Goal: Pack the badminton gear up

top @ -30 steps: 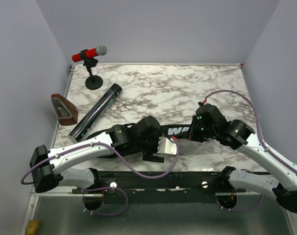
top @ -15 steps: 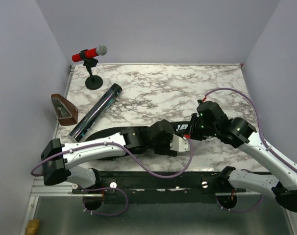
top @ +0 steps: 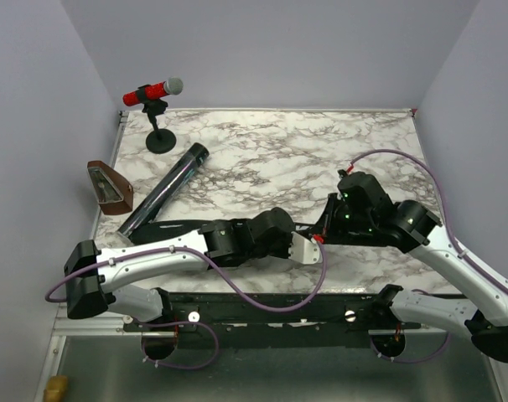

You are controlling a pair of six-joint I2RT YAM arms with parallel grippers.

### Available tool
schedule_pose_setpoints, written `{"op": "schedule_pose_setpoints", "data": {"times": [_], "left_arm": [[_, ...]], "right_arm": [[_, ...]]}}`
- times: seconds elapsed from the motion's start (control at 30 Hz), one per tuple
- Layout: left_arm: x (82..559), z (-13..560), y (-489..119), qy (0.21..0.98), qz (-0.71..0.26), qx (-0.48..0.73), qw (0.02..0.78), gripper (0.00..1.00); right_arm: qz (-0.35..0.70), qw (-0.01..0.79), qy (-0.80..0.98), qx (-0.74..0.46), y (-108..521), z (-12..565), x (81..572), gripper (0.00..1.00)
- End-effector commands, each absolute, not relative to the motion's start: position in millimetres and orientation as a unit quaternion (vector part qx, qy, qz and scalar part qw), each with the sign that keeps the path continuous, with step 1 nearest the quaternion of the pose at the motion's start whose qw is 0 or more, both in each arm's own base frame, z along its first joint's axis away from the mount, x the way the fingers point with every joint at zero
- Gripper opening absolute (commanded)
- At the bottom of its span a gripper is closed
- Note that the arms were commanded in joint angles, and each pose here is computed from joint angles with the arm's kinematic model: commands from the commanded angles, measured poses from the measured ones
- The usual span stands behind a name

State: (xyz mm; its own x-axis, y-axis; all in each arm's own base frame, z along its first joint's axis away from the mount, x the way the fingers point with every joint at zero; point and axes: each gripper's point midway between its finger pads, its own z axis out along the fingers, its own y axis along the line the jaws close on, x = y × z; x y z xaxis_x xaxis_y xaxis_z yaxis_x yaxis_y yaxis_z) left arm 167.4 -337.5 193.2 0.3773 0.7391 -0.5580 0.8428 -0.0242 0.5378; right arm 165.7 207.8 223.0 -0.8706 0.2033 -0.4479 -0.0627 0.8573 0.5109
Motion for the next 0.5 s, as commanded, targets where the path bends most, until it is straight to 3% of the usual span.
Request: {"op": "schedule_pose_setpoints", "data": {"times": [0.0,0.47], "left_arm": [[164,198,-322,0.556,-0.053,0.710,0.428,0.00],[171,207,-285,0.600,-0.085,0.696,0.386,0.00]], "right_arm": [[0.233,0.290,0.927,0.041,192,240,175,0.00],[0.139,0.339,0.928,0.070,131,266,167,0.01]]}}
